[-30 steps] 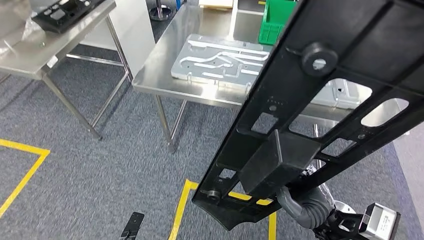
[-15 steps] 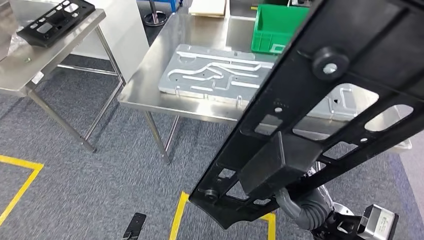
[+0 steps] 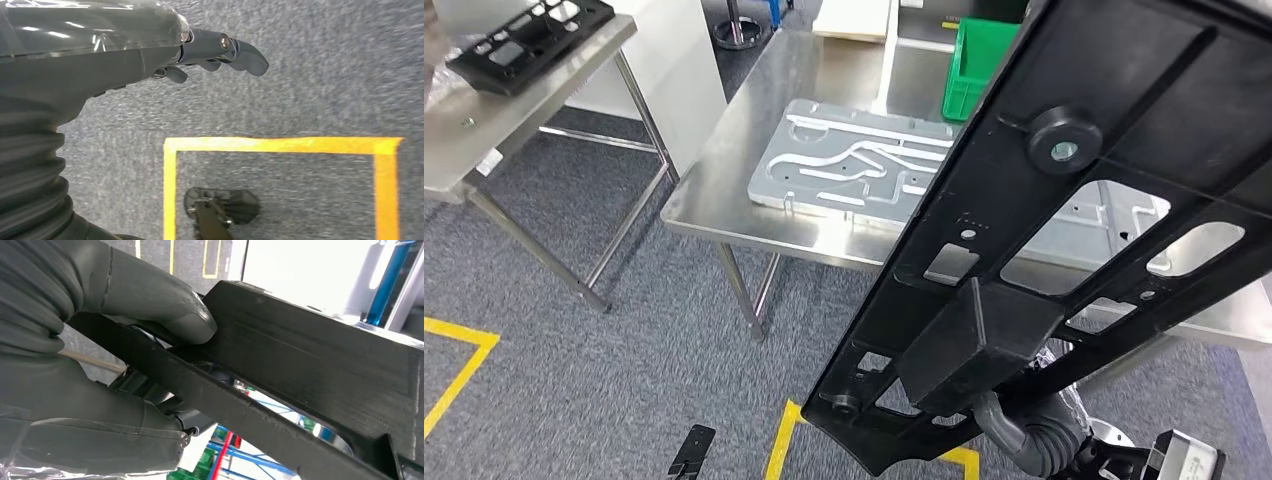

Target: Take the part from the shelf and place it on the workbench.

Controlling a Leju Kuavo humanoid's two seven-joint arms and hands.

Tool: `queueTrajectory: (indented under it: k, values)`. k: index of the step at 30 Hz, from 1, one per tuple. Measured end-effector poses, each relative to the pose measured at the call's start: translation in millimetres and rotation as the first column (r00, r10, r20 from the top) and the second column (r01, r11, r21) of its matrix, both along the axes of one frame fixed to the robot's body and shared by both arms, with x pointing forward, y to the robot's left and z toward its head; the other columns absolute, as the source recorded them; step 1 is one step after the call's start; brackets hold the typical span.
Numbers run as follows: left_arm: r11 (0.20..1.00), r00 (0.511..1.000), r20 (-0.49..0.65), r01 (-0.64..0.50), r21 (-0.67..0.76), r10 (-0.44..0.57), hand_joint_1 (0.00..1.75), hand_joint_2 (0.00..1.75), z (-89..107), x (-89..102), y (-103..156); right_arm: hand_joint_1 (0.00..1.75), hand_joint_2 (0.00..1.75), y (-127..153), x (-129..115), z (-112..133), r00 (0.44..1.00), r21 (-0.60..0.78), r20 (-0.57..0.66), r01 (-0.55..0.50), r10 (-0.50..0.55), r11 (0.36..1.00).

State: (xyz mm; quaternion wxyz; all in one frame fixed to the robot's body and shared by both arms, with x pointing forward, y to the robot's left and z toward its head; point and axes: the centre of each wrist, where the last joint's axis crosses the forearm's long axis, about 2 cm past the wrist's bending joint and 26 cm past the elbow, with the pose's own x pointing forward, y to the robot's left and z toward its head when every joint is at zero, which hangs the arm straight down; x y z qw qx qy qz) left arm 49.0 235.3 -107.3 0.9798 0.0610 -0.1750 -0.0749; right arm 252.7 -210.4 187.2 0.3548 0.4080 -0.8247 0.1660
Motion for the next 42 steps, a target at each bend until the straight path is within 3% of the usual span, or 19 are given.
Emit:
queueTrajectory:
  k: [27,42]
  values:
    - [0.998,0.998,0.012,0.055,-0.009,-0.055,0.0,1.75,1.5,12.3,0.5,1.75,1.75,-13.0,-14.3,-2.5,0.998,-0.01,0.02,0.065,-0.065,0.998]
    - [0.998,0.998,0.024,0.058,-0.036,-0.057,0.0,1.75,2.6,18.2,-2.0,1.75,1.75,-26.3,-9.7,2.6,0.992,-0.034,0.054,0.114,-0.112,0.993]
